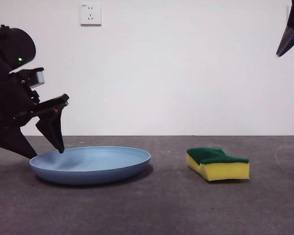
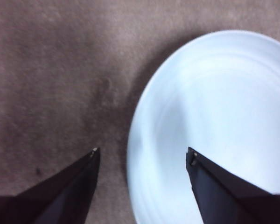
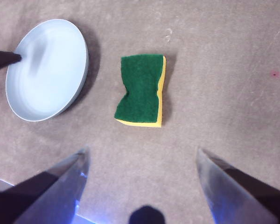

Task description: Pick up the plate,pick up the cloth,clean the plate with the cloth

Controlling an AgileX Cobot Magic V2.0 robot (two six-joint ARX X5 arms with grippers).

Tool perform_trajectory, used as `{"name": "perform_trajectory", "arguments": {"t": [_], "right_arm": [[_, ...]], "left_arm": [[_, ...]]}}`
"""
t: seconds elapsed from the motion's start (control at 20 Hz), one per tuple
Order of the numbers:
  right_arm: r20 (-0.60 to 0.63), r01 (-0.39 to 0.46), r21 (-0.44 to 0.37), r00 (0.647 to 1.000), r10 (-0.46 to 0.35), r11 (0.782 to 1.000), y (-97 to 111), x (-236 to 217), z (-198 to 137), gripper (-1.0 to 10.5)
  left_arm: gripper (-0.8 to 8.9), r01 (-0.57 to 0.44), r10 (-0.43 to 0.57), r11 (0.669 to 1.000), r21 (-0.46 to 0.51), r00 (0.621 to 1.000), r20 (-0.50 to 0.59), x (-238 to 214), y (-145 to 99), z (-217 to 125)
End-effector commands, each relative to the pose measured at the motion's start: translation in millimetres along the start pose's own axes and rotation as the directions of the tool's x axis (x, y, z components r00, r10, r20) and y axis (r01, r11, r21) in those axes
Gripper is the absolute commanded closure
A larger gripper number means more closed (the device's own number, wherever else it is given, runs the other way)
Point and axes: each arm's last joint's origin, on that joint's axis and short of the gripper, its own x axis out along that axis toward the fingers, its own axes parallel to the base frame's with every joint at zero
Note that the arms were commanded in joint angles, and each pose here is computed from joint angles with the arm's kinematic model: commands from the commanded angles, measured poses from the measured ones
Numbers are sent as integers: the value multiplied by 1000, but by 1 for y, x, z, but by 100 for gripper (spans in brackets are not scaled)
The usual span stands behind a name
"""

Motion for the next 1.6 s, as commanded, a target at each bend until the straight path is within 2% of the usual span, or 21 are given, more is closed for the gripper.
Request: {"name": "perform_trajectory", "arguments": {"t": [0.05, 0.25, 0.3, 0.35, 0.4, 0.5, 0.7, 0.85, 0.95, 1.05, 1.2, 1.35, 1.5, 1.6], "right_arm": [[2, -4, 3, 1000, 4, 1000, 1, 0, 1, 568], [2, -3, 3, 1000, 3, 1000, 0, 0, 1, 569], [2, -4, 3, 1000, 4, 1000, 0, 0, 1, 569], [2, -4, 3, 1000, 4, 1000, 1, 0, 1, 569], [2, -4, 3, 1000, 4, 1000, 0, 0, 1, 569], [4, -5, -3, 1000, 5, 1000, 1, 0, 1, 569], [42, -36, -75, 998, 39, 997, 10, 4, 6, 573], [63, -71, -142, 995, 80, 987, 24, 14, 12, 577], [57, -62, -168, 996, 73, 984, 31, 25, 16, 581], [20, -59, -192, 998, 64, 980, 38, 37, 22, 650], [-10, -5, -245, 1000, 3, 970, 50, 55, 35, 667], [-48, 48, -275, 997, -63, 960, 58, 77, 43, 667], [-93, 118, -314, 984, -154, 942, 55, 104, 41, 664], [-138, 115, -310, 977, -164, 944, 51, 123, 40, 664]], "left_arm": [[499, -5, 5, 1000, 14, 999, -34, 10, -1, -4], [516, -8, 9, 1000, 15, 997, -75, 21, -1, -9], [600, -20, 21, 1000, 15, 997, -74, 21, 0, -9], [747, -33, 34, 999, 19, 997, -72, 21, 0, -9], [827, -31, 33, 999, 37, 997, -72, 21, 0, -9], [821, -29, 33, 998, 61, 997, -70, 21, 0, -9], [821, -21, 24, 995, 101, 999, -32, -1, -8, 8], [821, -17, 14, 986, 163, 1000, 18, -42, -21, 25], [821, -22, 10, 979, 203, 998, 57, -75, -29, 32], [821, -28, 4, 974, 225, 995, 103, -108, -36, 34], [821, -27, -16, 970, 241, 984, 175, -150, -45, 26], [821, -23, -28, 968, 250, 980, 196, -182, -50, 10], [821, -22, -28, 968, 250, 981, 194, -201, -51, -3], [821, -19, -29, 968, 250, 982, 188, -208, -51, -9]]}}
